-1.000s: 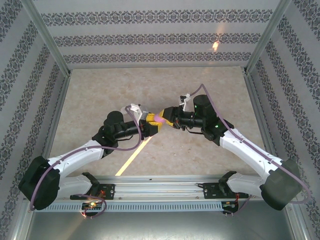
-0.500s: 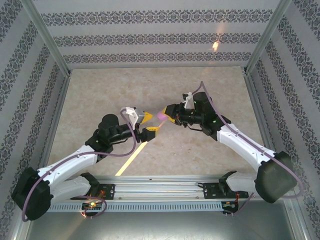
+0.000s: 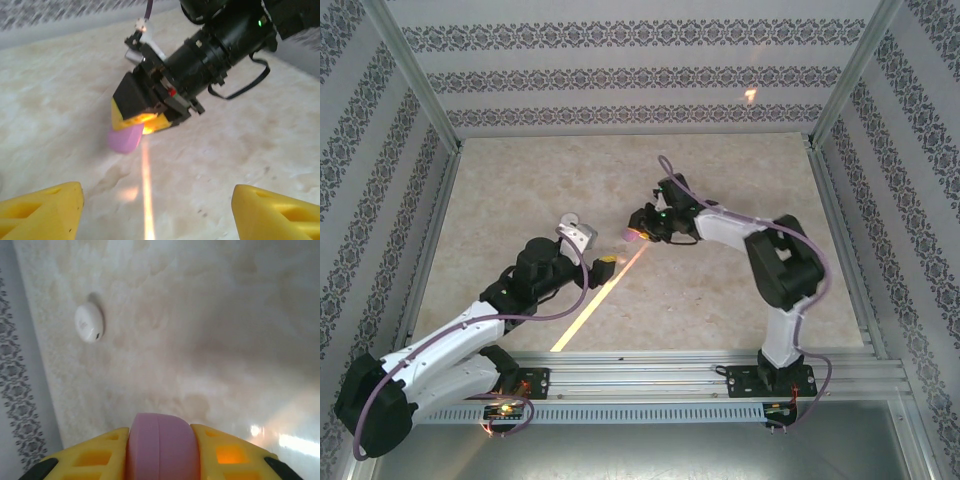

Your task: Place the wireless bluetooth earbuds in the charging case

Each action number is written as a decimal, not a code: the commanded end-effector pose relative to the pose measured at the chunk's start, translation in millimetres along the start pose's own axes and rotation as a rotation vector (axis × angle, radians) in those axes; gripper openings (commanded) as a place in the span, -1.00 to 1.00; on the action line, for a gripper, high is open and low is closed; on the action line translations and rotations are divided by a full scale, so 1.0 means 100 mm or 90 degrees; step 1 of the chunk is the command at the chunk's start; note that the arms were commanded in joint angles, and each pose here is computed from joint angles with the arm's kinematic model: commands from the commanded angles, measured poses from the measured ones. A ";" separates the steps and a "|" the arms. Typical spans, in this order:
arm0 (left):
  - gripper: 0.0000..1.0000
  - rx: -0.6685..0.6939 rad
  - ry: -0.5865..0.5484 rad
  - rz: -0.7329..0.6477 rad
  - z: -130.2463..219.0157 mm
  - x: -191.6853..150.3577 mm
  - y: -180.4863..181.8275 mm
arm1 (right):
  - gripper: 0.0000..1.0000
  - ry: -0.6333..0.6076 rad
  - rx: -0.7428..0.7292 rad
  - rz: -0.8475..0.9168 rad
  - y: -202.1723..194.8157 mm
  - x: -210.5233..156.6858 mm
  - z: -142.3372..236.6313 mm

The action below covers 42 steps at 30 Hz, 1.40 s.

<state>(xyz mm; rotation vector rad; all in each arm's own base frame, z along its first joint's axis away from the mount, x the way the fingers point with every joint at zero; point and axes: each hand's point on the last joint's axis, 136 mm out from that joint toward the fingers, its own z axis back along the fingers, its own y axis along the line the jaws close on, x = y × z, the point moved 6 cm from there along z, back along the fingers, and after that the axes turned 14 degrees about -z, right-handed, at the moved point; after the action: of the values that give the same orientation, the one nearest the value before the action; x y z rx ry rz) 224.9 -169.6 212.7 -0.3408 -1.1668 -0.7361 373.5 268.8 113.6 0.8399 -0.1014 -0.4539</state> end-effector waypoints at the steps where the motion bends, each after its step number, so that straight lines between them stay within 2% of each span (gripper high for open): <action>1: 0.56 0.077 0.064 0.008 0.11 -0.19 0.14 | -0.52 -0.009 -0.012 0.056 0.14 0.17 -0.22; 6: 0.62 0.107 0.079 0.031 0.18 -0.35 0.18 | -0.45 -0.016 -0.097 0.057 -0.04 0.37 -0.44; 9: 0.65 0.115 0.088 0.030 0.19 -0.37 0.20 | -0.17 -0.018 -0.111 0.057 -0.08 0.41 -0.43; 10: 0.66 0.119 0.091 0.029 0.19 -0.38 0.22 | 0.02 -0.021 -0.119 0.058 -0.09 0.40 -0.41; 11: 0.66 0.124 0.094 0.027 0.18 -0.39 0.24 | 0.12 -0.026 -0.123 0.058 -0.09 0.40 -0.38; 13: 0.69 0.139 0.100 0.024 0.18 -0.39 0.29 | 0.21 -0.034 -0.129 0.055 -0.08 0.40 -0.28; 17: 0.72 0.163 0.107 0.025 0.18 -0.29 0.49 | 0.30 -0.087 -0.128 0.077 0.06 0.43 0.14; 24: 0.78 0.249 0.148 0.051 0.26 -0.20 1.04 | 0.78 -0.226 -0.180 0.170 0.15 0.35 1.14; 26: 0.87 0.294 0.164 0.083 0.33 -0.27 1.29 | 0.89 -0.285 -0.219 0.204 0.08 0.31 1.46; 27: 0.98 0.307 0.164 0.099 0.35 -0.29 1.38 | 0.93 -0.313 -0.242 0.223 0.03 0.29 1.59; 31: 1.00 0.340 0.149 0.169 0.39 -0.45 1.70 | 0.96 -0.459 -0.316 0.254 -0.28 0.22 2.13; 35: 1.00 0.328 0.149 0.213 0.33 -0.59 1.83 | 0.96 -0.544 -0.320 0.174 -0.83 0.22 2.53; 39: 1.00 0.353 0.142 0.197 0.28 -0.75 1.87 | 0.96 -0.634 -0.323 0.175 -1.32 0.18 2.75; 42: 1.00 0.391 0.105 0.147 0.31 -0.84 1.86 | 0.96 -0.695 -0.315 0.262 -1.53 0.12 2.74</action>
<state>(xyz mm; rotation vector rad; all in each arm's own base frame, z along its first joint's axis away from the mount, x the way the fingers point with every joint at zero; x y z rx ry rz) 309.7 7.5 164.2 0.0426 -0.9824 -0.1633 256.9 -7.9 174.8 0.0454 -0.9020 -0.5741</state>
